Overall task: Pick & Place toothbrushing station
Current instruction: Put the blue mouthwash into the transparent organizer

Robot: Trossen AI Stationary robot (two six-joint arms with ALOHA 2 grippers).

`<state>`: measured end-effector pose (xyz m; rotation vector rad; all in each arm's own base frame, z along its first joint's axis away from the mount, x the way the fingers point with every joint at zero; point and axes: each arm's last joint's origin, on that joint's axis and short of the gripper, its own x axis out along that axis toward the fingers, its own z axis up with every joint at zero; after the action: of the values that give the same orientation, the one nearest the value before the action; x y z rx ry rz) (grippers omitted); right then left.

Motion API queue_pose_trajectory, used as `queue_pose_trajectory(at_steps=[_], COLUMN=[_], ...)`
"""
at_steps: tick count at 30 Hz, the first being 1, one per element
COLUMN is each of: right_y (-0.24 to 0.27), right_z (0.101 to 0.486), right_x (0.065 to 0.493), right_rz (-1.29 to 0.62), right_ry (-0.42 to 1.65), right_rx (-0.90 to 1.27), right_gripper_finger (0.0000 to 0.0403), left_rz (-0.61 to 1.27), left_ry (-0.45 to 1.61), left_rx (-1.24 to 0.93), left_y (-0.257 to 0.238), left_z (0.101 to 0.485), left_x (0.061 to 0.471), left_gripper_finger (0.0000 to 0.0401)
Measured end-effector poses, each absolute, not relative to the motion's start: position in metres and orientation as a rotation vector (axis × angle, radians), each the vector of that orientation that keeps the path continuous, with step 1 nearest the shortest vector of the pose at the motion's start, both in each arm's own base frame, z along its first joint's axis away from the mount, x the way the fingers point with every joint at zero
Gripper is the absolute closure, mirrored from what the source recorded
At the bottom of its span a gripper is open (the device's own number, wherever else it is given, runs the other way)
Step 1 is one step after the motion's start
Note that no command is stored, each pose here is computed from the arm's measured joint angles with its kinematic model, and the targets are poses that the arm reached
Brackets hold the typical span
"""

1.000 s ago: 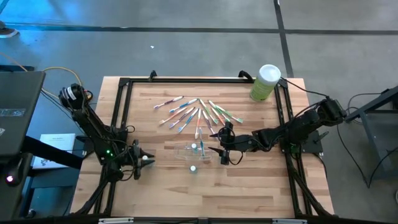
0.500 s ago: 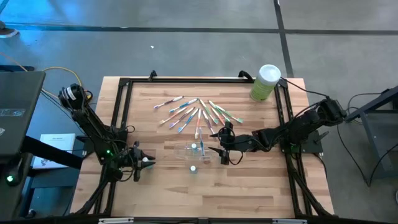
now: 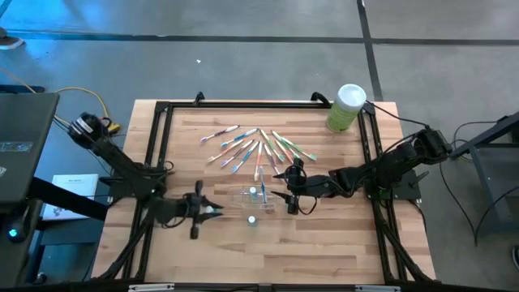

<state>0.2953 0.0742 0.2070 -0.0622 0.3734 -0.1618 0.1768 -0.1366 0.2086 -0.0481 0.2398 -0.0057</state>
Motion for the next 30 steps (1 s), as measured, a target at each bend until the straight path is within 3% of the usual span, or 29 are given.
queue_pose_trajectory(at_steps=[10, 20, 30], right_y=[0.074, 0.074, 0.074], right_z=[0.207, 0.206, 0.204], right_x=[0.295, 0.295, 0.294], right_rz=[-0.162, -0.161, -0.161], right_ry=[0.374, 0.383, 0.404], right_rx=[-0.063, -0.070, -0.082], right_gripper_finger=[0.0166, 0.0166, 0.0166], left_rz=[-0.040, -0.094, -0.106], left_ry=[0.222, 0.358, 0.395], left_rx=[0.097, 0.097, 0.054], left_y=[-0.107, -0.070, -0.059], left_z=[0.251, 0.228, 0.214], left_x=[0.227, 0.285, 0.298], left_gripper_finger=[0.0330, 0.0330, 0.0330])
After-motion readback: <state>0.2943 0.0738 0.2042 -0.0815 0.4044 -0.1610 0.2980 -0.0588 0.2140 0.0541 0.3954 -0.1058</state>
